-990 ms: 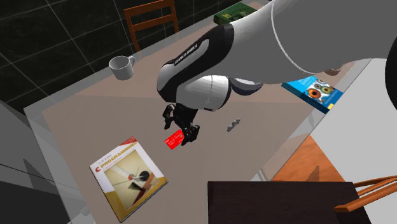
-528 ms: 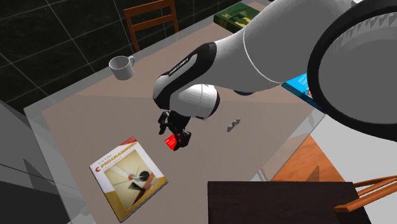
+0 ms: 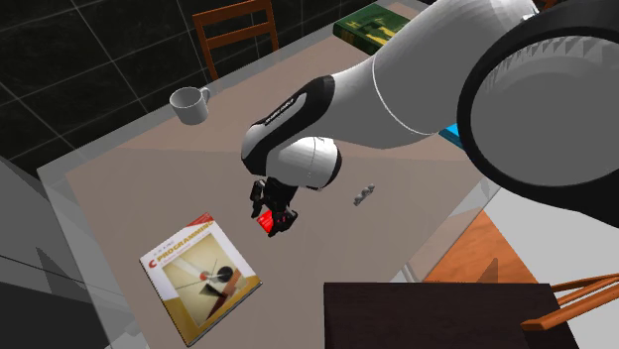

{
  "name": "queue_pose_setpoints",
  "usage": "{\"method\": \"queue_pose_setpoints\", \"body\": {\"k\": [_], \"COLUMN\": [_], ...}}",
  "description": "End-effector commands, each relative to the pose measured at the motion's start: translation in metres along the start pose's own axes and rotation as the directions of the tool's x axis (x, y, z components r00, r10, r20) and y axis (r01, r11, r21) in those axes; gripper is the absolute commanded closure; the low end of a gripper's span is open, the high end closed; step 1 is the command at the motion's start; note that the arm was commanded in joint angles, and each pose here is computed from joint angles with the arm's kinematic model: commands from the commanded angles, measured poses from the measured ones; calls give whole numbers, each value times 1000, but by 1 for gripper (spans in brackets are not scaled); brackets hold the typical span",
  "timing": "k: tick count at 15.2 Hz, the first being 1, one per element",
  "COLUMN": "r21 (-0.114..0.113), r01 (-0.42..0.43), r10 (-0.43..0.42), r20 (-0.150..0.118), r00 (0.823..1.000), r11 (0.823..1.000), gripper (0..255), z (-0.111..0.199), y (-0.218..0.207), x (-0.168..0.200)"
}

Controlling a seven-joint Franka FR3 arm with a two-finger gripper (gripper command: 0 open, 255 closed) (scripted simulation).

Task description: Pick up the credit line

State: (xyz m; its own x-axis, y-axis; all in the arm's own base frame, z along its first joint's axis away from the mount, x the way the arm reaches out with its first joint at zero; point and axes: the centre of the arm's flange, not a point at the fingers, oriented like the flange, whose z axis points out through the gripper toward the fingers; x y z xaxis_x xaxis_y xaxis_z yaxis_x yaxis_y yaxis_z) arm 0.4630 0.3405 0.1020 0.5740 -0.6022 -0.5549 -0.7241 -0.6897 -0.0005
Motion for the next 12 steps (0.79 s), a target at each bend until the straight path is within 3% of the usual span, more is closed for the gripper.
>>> {"method": "queue_pose_setpoints", "body": {"k": [1,7,12], "r21": [6,6,6], "r01": [0,0,0], "r10": [0,0,0], "r20": [-6,-6,-6], "r00": [1000,1000,1000], "r11": [1000,1000,1000], "gripper": [255,255,255], "z": [2,4,-18], "y": [0,0,0], "x": [1,0,-14]}}
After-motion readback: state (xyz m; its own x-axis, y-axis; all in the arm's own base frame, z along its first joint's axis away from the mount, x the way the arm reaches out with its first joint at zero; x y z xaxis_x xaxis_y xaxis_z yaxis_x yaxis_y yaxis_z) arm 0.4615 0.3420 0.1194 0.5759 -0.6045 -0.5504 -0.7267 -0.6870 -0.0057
